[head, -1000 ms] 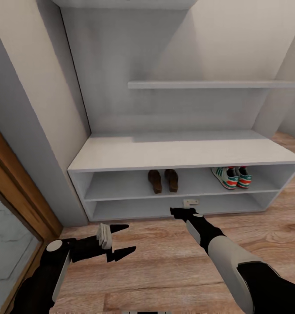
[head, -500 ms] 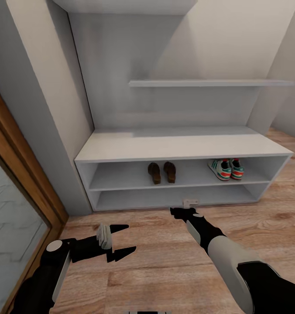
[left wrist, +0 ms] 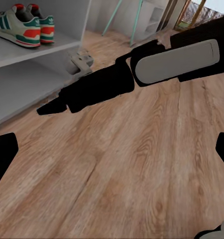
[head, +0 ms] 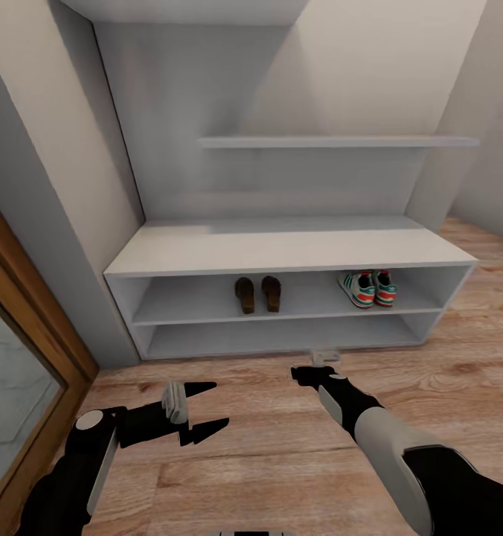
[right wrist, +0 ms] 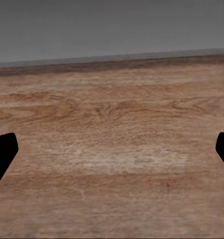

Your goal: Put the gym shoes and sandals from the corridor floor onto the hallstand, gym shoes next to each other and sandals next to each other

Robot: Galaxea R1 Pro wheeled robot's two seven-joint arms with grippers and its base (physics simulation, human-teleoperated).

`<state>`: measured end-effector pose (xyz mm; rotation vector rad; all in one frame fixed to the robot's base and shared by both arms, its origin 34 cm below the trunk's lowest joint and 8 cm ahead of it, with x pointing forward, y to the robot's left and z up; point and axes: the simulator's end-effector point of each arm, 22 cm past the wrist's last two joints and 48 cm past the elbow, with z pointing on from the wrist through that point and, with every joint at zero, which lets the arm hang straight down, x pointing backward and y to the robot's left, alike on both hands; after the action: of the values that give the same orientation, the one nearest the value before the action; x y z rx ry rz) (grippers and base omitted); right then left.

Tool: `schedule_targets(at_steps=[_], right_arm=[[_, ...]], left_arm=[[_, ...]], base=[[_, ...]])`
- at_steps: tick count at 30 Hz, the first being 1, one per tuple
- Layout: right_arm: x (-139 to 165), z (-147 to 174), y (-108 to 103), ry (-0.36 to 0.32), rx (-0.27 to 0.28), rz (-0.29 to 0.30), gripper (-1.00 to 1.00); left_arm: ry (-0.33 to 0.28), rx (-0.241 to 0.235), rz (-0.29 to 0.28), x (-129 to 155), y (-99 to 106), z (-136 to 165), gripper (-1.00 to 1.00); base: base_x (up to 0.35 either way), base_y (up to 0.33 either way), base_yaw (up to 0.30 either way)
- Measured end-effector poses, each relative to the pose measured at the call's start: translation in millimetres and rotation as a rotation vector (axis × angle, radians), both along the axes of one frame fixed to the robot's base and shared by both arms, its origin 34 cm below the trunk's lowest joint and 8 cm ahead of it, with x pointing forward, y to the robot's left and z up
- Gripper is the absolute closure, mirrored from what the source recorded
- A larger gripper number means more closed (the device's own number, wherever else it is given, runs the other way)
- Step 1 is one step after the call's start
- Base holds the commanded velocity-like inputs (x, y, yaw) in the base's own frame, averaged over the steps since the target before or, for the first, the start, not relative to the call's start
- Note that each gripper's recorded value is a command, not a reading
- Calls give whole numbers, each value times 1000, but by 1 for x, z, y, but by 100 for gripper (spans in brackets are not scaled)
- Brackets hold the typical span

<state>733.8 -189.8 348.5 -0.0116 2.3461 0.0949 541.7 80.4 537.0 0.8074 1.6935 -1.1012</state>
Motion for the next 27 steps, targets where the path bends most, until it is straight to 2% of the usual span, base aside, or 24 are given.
schedule_targets(at_steps=[6,12,14,15,18,21,24,26,27], right_arm=[[-41,-41,-5,115,-9,0,-100],[-47,-46,-5,131,-10,0,-100],[-48,-47,-10,132,-14,-5,-100],[-47,-48,-21,132,-23,-15,-100],[-47,-48,-35,132,-36,-27,-100],[-46,-48,-41,129,-42,-33,-100],[-32,-36,-65,41,-60,-59,-100],[-18,-21,-83,-54,-69,-84,-100],[-17,-19,-85,-68,-70,-89,-100]], left_arm=[[0,3,7,1,1,-1,-100],[0,4,16,3,3,-1,-100],[1,1,59,10,18,-1,-100],[1,-3,110,17,35,0,-100],[1,-7,163,24,53,0,-100],[1,-6,185,27,61,0,-100],[2,-7,246,33,82,0,-100],[3,-11,328,40,112,0,-100],[3,-13,345,41,118,0,-100]], base=[[0,-315,0],[0,-334,0],[0,-343,0],[0,-343,0],[0,-343,0],[0,-342,0],[4,-342,0],[46,-341,0],[54,-341,0]])
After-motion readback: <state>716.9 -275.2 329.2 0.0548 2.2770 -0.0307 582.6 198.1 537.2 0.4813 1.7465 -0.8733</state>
